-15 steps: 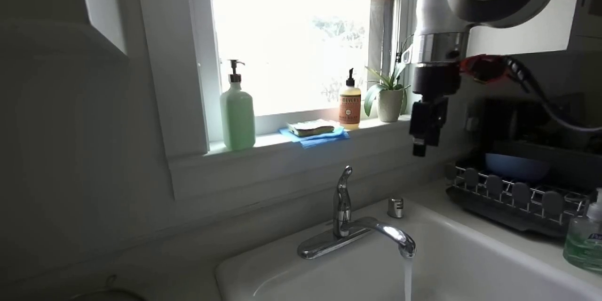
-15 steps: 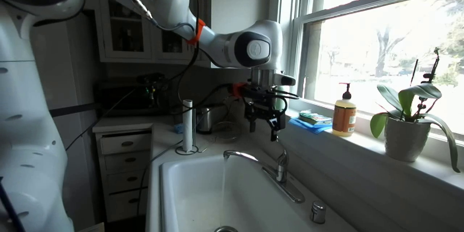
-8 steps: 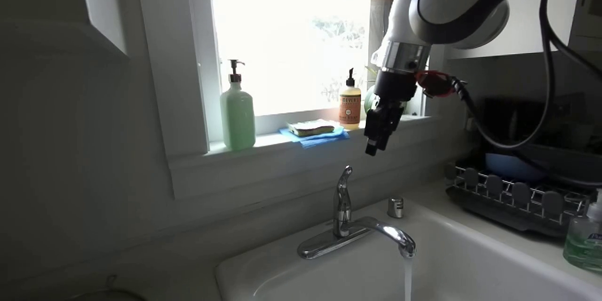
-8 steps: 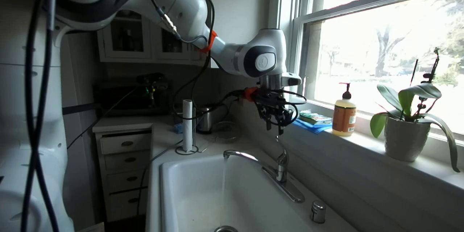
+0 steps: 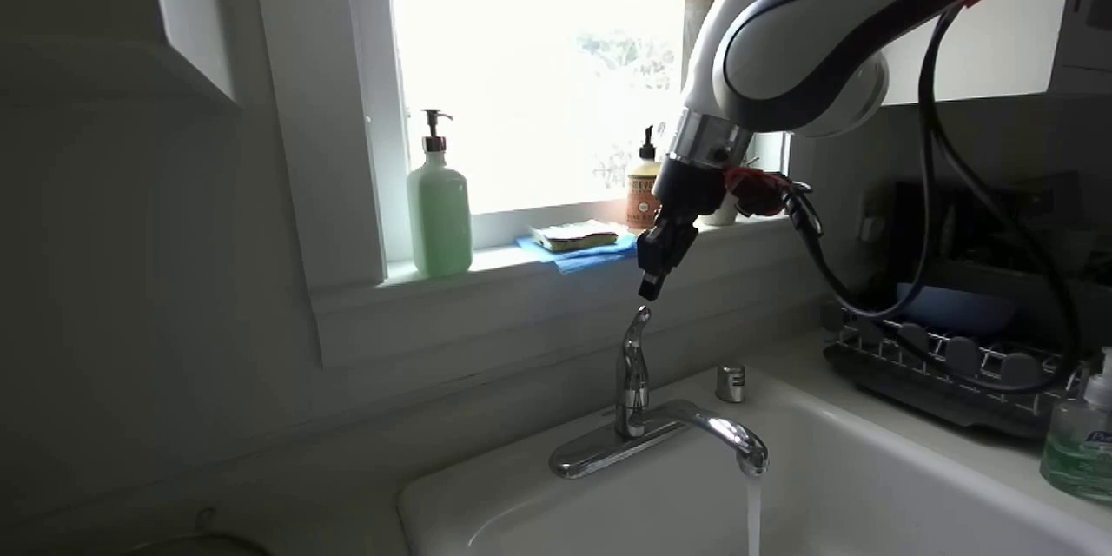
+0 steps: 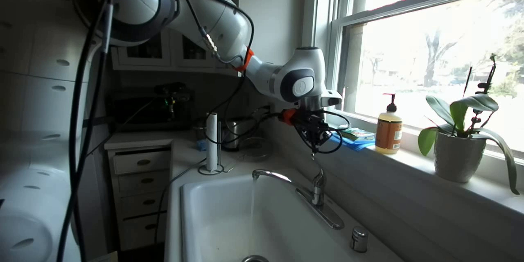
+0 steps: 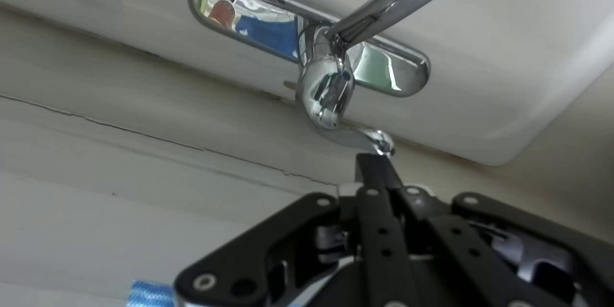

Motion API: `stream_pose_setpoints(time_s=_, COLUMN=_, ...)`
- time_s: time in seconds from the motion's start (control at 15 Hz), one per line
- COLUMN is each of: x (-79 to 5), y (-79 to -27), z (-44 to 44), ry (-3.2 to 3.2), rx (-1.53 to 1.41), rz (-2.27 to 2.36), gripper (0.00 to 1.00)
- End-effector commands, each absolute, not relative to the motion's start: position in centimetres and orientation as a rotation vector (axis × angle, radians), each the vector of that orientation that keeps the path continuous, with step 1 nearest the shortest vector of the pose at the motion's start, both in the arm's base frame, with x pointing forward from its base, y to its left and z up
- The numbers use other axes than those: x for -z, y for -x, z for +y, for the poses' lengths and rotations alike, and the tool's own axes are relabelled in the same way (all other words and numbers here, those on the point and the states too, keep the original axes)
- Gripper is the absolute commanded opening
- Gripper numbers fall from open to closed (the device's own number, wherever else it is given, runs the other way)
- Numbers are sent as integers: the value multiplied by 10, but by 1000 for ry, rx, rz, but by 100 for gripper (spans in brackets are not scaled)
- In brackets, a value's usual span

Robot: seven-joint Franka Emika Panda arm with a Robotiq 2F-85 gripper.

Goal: Close the tap

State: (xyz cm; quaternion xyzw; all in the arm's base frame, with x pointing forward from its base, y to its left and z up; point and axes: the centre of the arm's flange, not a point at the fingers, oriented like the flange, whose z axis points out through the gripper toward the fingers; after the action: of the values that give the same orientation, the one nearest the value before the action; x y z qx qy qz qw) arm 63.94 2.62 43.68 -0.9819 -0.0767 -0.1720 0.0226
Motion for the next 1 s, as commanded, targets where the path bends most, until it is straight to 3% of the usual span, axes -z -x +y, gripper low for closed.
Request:
stream_pose_setpoints(time_s=0.0, x=-435, y=-652, z=28, ry=2978, rx=636, rz=-298, gripper=0)
stream_pose_setpoints(time_s=0.93, x=-388, y=-643, z=25, ry=3035, rx=421, rz=-278, gripper=0)
